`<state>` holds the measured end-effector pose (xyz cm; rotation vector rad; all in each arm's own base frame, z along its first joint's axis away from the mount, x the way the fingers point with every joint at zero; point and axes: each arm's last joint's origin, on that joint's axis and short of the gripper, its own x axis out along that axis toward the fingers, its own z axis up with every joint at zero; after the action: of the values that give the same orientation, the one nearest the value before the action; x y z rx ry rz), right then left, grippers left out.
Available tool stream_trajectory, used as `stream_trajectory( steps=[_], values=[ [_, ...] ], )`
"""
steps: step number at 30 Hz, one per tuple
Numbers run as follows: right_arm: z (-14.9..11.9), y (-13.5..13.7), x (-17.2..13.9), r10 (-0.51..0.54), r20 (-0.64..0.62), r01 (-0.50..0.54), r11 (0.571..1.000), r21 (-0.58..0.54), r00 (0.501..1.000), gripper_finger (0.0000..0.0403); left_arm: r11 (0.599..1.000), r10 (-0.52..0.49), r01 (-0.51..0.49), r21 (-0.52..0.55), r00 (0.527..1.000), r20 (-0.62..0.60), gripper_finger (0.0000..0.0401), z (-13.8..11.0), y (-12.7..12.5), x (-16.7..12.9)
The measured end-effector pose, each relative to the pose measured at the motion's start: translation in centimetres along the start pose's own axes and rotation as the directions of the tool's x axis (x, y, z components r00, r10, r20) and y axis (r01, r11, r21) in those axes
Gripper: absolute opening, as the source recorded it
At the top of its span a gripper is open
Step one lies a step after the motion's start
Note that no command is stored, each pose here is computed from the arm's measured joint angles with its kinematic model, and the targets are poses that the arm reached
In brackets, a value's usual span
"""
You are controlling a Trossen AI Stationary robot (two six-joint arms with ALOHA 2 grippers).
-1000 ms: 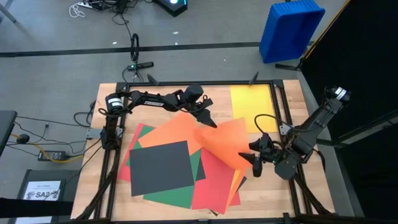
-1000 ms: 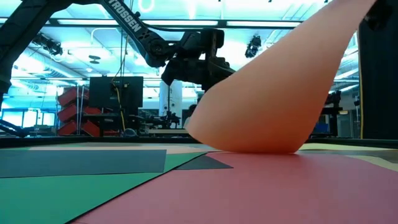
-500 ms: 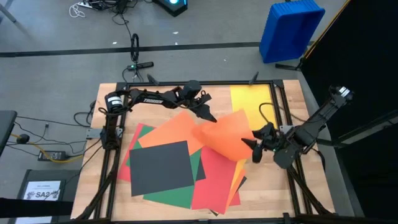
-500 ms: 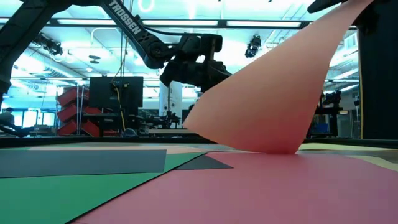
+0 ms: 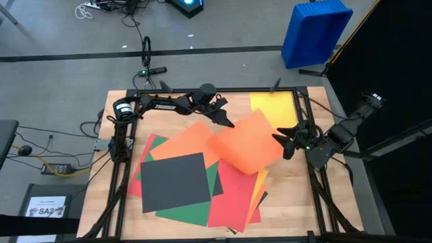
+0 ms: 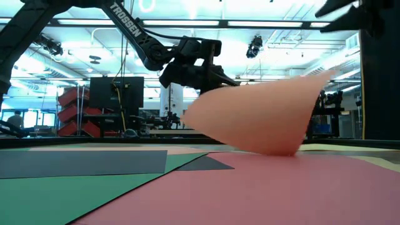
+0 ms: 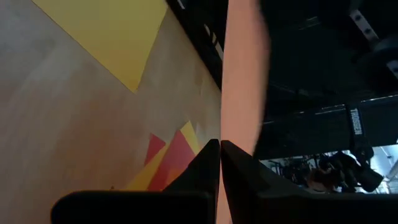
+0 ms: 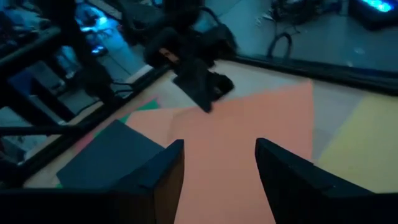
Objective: Organize paper
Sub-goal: Move the orange colored paper to the bottom right of the table
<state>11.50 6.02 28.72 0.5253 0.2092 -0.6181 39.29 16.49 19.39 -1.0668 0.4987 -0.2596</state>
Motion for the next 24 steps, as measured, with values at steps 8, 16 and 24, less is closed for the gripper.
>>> stream_trajectory(
  steps=[8, 16, 24],
  values=[
    [-2.5, -0.8, 1.0, -0.100, -0.130, 0.108, 0.993, 0.056, 0.986, 0.0172, 0.999, 0.038, -0.038, -0.007, 0.998, 0.044, 0.0000, 0.6, 0.7, -0.9],
    [-8.8, 0.1, 2.2, -0.068, -0.174, 0.092, 0.986, 0.136, 0.982, 0.0170, 0.998, 0.067, -0.066, -0.012, 0.997, 0.037, 0.0000, 0.6, 1.1, -1.2],
    [-15.7, -0.9, 2.6, 0.036, -0.103, 0.009, 0.914, 0.406, 0.994, 0.0167, 0.998, 0.054, -0.053, -0.013, 0.998, 0.016, 0.0000, 0.3, 1.0, -1.0]
  ],
)
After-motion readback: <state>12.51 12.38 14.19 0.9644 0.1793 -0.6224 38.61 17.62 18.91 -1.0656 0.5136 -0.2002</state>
